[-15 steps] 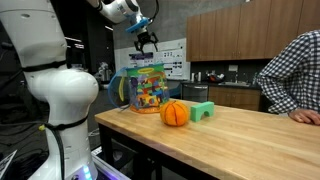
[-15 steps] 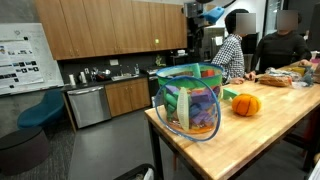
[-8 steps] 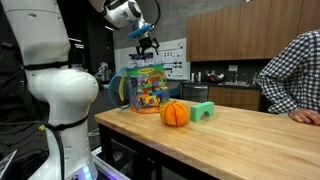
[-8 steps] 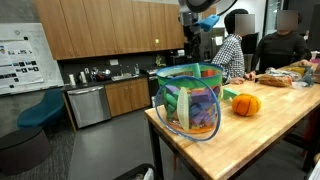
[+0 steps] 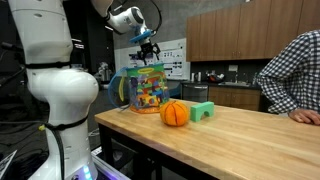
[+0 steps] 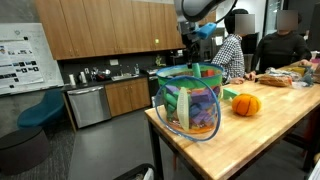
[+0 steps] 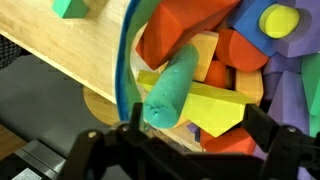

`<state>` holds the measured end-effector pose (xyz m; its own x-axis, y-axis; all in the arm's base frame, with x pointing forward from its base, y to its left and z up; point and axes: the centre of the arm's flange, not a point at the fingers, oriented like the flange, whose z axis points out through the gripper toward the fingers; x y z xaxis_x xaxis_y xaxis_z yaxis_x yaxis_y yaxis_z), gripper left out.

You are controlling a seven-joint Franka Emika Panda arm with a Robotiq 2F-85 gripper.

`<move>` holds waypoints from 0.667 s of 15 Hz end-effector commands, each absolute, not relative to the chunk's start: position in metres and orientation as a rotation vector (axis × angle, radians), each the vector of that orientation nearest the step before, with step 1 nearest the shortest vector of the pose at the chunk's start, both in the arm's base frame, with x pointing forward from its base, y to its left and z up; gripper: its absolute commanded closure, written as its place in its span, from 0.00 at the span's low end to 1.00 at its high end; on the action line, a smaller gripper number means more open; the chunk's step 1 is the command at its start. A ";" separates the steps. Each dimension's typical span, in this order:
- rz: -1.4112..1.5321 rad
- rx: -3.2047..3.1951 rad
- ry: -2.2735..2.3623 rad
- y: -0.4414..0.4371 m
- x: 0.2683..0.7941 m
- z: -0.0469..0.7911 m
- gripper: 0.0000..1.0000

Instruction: Pick up the green and orange connected blocks and put them on the table

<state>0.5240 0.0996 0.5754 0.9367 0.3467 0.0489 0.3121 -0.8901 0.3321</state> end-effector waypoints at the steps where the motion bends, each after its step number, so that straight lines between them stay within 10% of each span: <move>1: 0.128 2.767 0.444 0.095 0.527 0.569 0.00; 10: 0.091 2.718 0.350 0.081 0.530 0.551 0.00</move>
